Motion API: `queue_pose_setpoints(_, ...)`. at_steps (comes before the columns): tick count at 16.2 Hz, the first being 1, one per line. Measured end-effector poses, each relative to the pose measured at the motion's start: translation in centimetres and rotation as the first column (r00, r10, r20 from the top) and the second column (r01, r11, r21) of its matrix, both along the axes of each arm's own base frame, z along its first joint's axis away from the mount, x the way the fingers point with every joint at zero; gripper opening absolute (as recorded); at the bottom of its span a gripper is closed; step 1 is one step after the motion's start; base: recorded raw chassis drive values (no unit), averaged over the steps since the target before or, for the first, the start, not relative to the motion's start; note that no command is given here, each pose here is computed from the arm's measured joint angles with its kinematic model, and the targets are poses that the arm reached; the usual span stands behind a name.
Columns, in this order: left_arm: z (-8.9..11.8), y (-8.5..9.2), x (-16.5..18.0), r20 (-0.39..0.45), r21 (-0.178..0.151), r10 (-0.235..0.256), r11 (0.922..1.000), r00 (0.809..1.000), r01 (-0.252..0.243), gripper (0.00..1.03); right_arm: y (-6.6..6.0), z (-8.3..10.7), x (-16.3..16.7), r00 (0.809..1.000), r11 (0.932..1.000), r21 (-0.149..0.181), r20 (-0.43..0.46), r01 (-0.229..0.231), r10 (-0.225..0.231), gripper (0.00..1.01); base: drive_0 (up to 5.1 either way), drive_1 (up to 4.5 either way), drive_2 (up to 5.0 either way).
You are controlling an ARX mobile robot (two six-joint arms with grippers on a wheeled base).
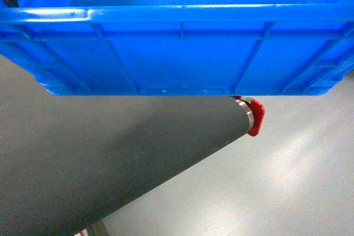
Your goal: Place box next to blue box on left shelf
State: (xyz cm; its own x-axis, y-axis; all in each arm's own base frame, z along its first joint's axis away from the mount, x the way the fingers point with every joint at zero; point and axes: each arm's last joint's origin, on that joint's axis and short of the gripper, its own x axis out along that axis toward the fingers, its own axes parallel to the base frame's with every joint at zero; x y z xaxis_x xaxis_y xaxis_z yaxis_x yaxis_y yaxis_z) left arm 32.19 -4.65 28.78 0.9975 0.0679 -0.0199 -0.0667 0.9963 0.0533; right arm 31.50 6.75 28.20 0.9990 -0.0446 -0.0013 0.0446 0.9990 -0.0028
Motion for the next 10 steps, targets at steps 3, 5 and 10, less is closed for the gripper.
queue_pose_setpoints(3, 0.00, 0.00, 0.00, 0.000, 0.000, 0.000, 1.0000, 1.000, 0.000, 0.20, 0.00, 0.00, 0.00, 1.000, 1.0000, 0.000, 0.000, 0.000, 0.000, 0.21, -1.5, -1.53, -1.5)
queue_pose_setpoints(5, 0.00, 0.00, 0.00, 0.000, 0.000, 0.000, 1.0000, 1.000, 0.000, 0.20, 0.00, 0.00, 0.00, 1.000, 1.0000, 0.000, 0.000, 0.000, 0.000, 0.21, -1.6, -1.62, -1.6)
queue_pose_setpoints(10, 0.00, 0.00, 0.00, 0.000, 0.000, 0.000, 1.0000, 1.000, 0.000, 0.20, 0.00, 0.00, 0.00, 1.000, 1.0000, 0.000, 0.000, 0.000, 0.000, 0.21, -1.5, -1.50, -1.5)
